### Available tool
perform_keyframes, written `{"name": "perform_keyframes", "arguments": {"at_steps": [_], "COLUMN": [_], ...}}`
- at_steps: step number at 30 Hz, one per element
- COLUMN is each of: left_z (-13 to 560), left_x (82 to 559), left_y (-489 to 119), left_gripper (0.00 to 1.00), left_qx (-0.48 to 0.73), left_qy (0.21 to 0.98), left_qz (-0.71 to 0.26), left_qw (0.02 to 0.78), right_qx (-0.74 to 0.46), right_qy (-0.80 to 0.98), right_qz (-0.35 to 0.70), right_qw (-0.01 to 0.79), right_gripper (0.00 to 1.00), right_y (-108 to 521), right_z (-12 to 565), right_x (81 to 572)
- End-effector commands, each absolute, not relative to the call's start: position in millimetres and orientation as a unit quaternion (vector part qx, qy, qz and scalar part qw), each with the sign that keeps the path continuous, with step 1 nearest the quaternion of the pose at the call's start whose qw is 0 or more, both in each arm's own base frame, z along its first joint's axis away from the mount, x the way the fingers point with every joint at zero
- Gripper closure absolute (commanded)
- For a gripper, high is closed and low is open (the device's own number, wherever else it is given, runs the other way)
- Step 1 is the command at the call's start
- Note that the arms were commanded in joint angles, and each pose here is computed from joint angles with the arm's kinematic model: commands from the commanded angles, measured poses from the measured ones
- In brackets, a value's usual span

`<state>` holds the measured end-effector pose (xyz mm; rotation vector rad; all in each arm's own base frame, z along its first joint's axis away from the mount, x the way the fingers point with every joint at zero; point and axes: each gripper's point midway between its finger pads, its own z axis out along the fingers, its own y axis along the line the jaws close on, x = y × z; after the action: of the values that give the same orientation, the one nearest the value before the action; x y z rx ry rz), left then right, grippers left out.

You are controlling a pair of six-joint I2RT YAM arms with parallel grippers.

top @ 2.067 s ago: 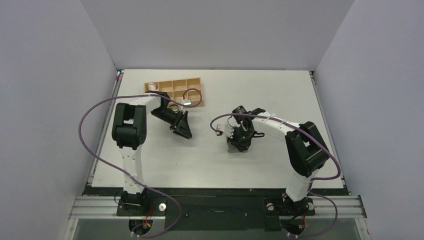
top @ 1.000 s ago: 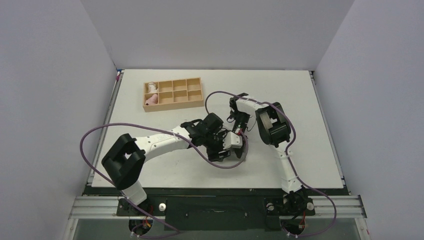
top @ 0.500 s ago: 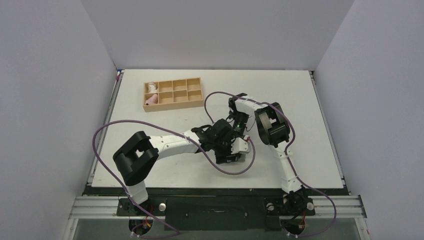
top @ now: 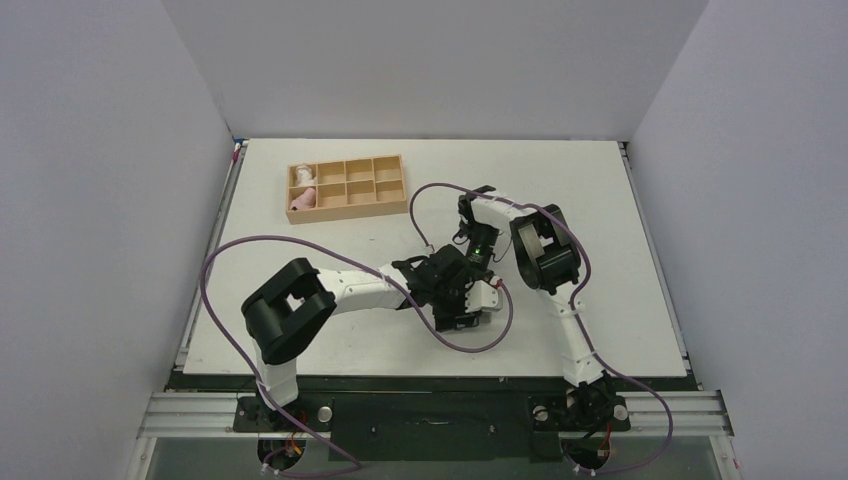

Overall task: Roll the underwear
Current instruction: Roll the underwear to the center of the board.

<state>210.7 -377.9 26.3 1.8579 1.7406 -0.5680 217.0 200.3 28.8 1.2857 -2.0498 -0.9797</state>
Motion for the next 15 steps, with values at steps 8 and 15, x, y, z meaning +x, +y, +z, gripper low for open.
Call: {"name": "perform_keyframes", "arguments": {"at_steps": [8, 15], "left_z": [22.7, 10.5], "left_x": [224.9, 222.9], "left_y": [-404.3, -398.7], "left_gripper": [0.53, 0.85], "left_qx": [0.669, 0.67], "left_qy": [0.644, 0.656], "left_qz": [-0.219, -0.212], "left_qw": [0.3, 0.276], "right_qx": [0.52, 0.521], "right_qy": [-0.745, -0.745], "right_qz": [-0.35, -0.352], "right_qw": [0.228, 0.225], "right_gripper": [1.0, 0.99], "right_y": [207.9, 207.8], "right_z": [0.8, 2.1], "right_x": [229.7, 230.2]}}
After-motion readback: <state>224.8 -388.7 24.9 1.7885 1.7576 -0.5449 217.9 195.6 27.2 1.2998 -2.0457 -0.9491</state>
